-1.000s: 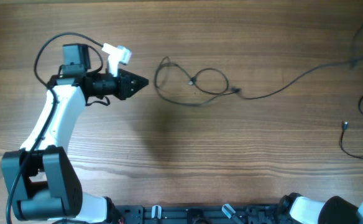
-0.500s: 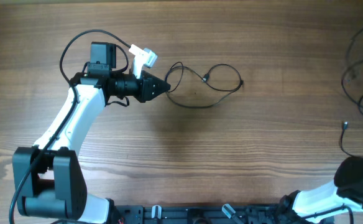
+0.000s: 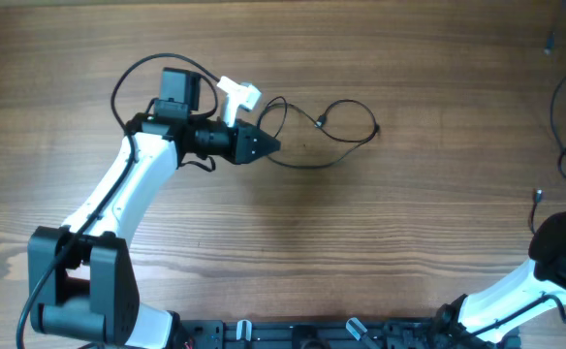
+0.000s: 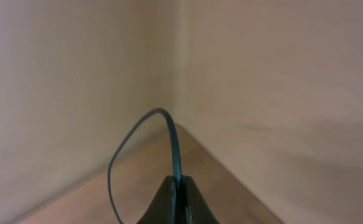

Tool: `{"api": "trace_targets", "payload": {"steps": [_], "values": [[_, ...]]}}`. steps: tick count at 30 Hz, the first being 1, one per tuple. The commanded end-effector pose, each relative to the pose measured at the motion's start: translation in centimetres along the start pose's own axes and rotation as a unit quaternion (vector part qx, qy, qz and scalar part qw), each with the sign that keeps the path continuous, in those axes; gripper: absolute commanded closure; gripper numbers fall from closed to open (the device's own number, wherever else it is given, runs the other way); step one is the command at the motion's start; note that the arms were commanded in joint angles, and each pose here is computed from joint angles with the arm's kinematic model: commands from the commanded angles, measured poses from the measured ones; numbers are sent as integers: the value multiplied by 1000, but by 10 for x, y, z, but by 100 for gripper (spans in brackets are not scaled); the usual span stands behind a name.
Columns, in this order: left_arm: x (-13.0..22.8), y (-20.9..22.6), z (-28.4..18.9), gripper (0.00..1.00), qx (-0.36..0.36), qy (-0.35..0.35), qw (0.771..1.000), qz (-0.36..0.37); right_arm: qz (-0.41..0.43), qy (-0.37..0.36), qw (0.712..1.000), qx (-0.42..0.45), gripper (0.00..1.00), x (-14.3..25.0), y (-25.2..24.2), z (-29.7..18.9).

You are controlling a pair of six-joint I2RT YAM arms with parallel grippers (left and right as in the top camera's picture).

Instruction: Untangle cables

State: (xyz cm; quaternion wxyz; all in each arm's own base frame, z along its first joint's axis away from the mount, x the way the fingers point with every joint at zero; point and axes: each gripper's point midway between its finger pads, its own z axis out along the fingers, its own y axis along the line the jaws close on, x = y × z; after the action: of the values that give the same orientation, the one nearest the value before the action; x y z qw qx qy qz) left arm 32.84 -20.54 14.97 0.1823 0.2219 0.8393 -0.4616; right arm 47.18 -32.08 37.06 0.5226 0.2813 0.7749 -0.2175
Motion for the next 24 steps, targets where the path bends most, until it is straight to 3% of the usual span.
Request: {"api": "trace_targets", "payload": {"steps": [1,4,14,19,20,22,24], "values": [[6,-10,12,81,13,16,1000,2,22,69,990,124,96,47,-57,26],[10,-20,20,81,22,28,999,12,47,139,973,180,96,99,-85,44],[8,-22,23,81,23,27,999,26,139,232,924,269,96,174,-155,40],[6,-22,23,80,23,22,999,32,151,247,925,248,96,188,-152,50],[6,-22,23,81,23,22,999,32,152,244,925,247,74,187,-152,51],[6,-22,23,81,23,22,999,32,153,247,930,225,55,186,-145,54],[6,-22,23,81,23,22,999,32,159,257,934,191,28,188,-133,57]]}}
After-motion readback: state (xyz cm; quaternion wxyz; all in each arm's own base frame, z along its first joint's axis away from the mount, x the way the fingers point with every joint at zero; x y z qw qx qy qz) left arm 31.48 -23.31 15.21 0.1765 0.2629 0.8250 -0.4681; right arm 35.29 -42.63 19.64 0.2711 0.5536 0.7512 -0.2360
